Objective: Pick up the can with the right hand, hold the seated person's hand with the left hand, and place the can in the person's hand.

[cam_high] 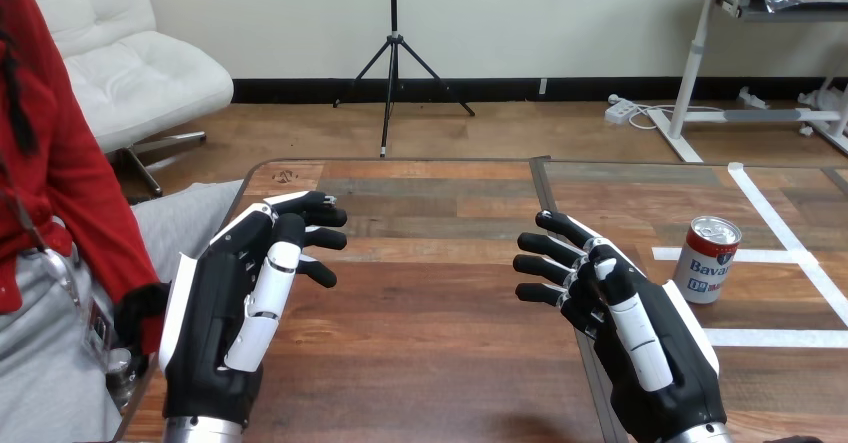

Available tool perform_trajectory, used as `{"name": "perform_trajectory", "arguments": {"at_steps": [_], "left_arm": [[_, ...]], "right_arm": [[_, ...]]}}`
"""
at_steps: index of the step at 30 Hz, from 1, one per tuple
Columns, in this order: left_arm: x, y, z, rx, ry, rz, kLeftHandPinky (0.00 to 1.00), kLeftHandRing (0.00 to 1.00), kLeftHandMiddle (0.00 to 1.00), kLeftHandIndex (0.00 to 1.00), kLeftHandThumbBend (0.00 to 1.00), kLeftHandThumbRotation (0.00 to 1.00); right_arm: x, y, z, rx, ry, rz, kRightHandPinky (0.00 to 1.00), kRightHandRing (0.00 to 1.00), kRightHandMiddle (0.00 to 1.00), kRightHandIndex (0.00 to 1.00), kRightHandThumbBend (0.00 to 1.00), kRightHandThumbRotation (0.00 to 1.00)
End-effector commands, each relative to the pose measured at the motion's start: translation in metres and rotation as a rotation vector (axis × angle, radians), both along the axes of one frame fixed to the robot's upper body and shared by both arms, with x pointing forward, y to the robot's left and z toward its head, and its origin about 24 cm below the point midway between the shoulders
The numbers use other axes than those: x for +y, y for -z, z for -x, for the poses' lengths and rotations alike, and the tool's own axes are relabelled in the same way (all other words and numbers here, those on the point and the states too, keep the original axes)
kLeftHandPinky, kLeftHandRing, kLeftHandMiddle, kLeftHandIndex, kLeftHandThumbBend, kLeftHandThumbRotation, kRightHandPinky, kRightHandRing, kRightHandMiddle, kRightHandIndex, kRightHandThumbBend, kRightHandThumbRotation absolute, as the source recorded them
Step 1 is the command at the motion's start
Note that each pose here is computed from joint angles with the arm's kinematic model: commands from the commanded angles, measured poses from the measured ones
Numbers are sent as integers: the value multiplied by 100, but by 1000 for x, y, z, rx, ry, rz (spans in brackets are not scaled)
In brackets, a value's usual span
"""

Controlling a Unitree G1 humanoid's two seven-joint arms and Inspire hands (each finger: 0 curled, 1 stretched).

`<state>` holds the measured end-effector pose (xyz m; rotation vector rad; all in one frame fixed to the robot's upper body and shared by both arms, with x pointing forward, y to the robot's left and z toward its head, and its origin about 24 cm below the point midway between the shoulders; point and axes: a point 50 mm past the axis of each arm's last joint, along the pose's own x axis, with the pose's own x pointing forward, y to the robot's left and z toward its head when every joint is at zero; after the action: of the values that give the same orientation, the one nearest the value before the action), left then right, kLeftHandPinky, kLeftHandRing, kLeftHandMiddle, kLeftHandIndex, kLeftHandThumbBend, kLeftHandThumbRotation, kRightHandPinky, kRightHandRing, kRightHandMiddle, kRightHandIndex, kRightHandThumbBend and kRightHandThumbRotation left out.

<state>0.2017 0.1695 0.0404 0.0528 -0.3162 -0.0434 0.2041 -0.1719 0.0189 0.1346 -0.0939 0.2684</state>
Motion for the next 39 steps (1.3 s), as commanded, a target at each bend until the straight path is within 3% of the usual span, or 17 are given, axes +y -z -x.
{"name": "perform_trajectory", "arguments": {"at_steps": [1, 12, 21, 30, 39], "left_arm": [[-6, -17, -7, -80, 17, 9, 43, 61, 65, 63, 40, 82], [-5, -16, -8, -82, 17, 7, 43, 61, 65, 63, 40, 82], [-5, -16, -9, -79, 19, 9, 43, 61, 65, 63, 41, 82], [-6, -16, -9, -74, 18, 7, 43, 61, 64, 63, 42, 83], [-6, -16, -10, -70, 22, 10, 42, 61, 64, 62, 42, 84]], "right_arm": [[5, -15, -15, -82, -25, -4, 72, 79, 81, 85, 79, 81], [6, -13, -18, -77, -27, 26, 72, 79, 81, 85, 79, 80], [3, -12, -28, -67, -46, 86, 73, 79, 81, 85, 82, 81], [-1, -14, -48, -66, -38, 170, 74, 80, 81, 85, 80, 80], [-7, -19, -73, -80, -9, 311, 71, 80, 82, 84, 80, 81]]}}
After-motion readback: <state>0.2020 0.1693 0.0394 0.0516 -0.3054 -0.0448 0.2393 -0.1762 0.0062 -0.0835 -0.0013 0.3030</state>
